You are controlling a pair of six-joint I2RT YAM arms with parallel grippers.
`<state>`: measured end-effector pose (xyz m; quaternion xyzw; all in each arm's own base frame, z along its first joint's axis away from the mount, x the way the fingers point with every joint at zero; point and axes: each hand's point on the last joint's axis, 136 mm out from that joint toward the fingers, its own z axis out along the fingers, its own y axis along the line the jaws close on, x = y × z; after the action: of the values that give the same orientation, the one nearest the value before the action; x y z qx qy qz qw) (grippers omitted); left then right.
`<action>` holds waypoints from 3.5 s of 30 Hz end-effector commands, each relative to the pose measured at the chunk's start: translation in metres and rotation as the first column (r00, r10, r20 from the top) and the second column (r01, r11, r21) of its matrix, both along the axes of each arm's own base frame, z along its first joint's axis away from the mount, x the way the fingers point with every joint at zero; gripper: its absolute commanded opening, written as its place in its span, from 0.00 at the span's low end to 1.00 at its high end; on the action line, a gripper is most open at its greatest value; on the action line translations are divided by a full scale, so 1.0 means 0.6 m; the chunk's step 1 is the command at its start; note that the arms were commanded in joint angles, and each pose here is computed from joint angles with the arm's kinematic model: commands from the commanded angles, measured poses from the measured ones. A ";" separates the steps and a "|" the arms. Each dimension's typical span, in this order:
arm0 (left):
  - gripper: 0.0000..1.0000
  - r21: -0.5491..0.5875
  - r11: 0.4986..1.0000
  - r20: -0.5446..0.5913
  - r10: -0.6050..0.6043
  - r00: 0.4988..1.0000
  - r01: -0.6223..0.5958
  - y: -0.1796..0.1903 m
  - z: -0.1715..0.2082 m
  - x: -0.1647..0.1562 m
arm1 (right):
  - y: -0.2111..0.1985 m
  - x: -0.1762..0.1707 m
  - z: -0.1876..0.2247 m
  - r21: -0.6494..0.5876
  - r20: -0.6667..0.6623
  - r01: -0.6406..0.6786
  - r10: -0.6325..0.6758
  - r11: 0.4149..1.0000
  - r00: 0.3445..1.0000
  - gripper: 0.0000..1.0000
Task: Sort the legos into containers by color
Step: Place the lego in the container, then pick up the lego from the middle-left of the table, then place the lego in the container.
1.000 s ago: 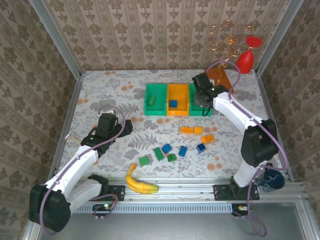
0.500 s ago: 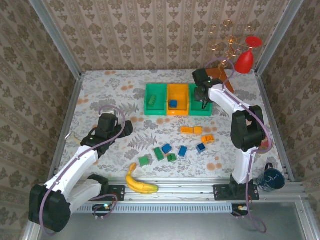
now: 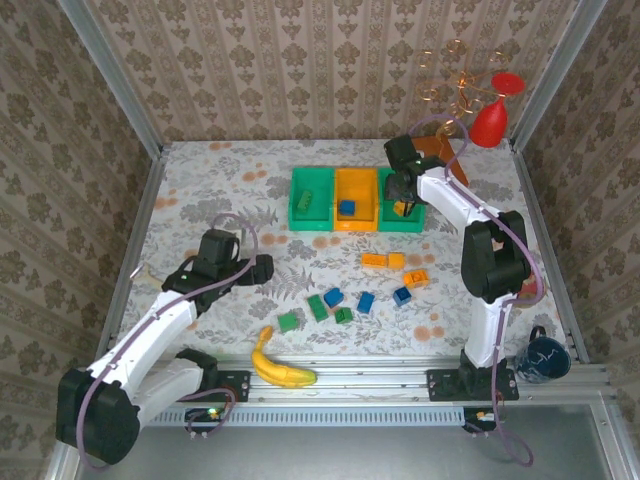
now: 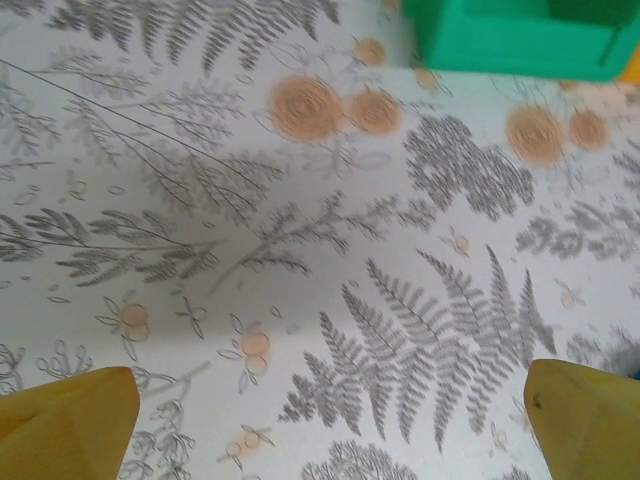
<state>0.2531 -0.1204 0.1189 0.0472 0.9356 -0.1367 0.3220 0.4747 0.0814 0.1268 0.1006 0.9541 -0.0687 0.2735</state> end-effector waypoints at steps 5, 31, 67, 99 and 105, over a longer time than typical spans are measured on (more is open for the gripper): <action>0.99 0.069 0.977 -0.065 -0.197 0.978 0.201 -0.049 0.011 -0.061 | -0.007 -0.055 0.064 0.070 0.061 0.012 -0.017 0.997 0.998 0.77; 1.00 0.318 0.880 -0.310 -0.254 0.916 0.352 -0.063 -0.067 -0.174 | -0.049 -0.262 0.099 0.214 0.135 0.148 -0.179 0.965 0.974 1.00; 0.63 0.320 0.855 -0.420 -0.259 0.870 0.409 -0.106 -0.156 -0.149 | -0.057 -0.273 0.091 0.224 0.138 0.178 -0.212 0.958 0.967 1.00; 0.19 0.182 0.954 -0.309 -0.174 0.935 0.237 -0.103 -0.121 -0.088 | -0.053 -0.273 0.090 0.237 0.137 0.176 -0.212 0.955 0.968 1.00; 0.19 0.149 0.974 -0.201 -0.142 0.969 0.174 -0.112 -0.075 -0.031 | -0.051 -0.276 0.081 0.231 0.125 0.175 -0.208 0.957 0.970 1.00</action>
<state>0.2098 -0.1811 0.0485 0.1503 0.9721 -0.0757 0.1636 0.3121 0.0532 0.1804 0.2162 0.9207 0.0254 0.3238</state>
